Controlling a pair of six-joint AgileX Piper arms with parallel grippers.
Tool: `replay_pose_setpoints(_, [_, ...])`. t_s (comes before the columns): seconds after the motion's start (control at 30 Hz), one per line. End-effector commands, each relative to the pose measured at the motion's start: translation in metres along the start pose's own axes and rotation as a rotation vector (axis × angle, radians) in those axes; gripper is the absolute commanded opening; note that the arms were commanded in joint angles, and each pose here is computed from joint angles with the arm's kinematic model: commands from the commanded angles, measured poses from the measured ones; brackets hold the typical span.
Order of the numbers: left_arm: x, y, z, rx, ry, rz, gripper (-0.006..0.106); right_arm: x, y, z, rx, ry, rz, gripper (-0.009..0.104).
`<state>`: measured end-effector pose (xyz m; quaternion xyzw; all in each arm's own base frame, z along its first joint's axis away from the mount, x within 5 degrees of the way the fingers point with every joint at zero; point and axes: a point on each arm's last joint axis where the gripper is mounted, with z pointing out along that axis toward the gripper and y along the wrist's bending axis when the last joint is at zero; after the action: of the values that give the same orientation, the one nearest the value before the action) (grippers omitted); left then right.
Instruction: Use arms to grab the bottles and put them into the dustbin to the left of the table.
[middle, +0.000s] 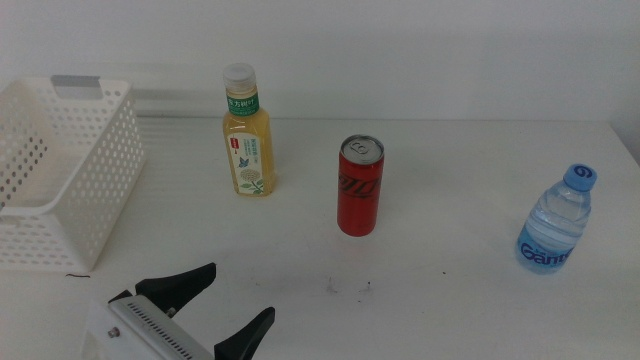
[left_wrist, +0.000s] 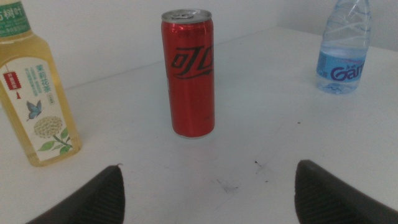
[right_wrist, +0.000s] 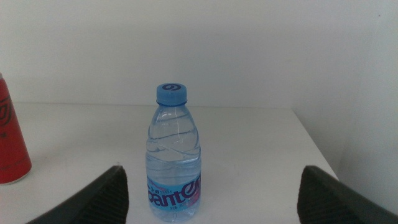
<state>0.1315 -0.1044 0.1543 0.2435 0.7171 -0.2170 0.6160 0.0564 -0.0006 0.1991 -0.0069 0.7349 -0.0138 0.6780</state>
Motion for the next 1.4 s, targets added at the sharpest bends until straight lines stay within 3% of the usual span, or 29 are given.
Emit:
replay_pose_setpoints(0.0, [-0.002, 0.0, -0.001, -0.007, -0.019, -0.022, 0.094, 0.0, -0.001, 0.0, 0.01, -0.01, -0.012, 0.075])
replay_pose_setpoints(0.3, [-0.017, -0.001, 0.035, 0.002, -0.082, -0.02, 0.094, 0.0, -0.001, 0.0, 0.01, -0.01, -0.012, 0.075])
replay_pose_setpoints(1.37, [-0.002, -0.004, 0.181, 0.028, -0.065, -0.053, 0.094, 0.0, -0.001, 0.0, 0.01, -0.01, -0.012, 0.075])
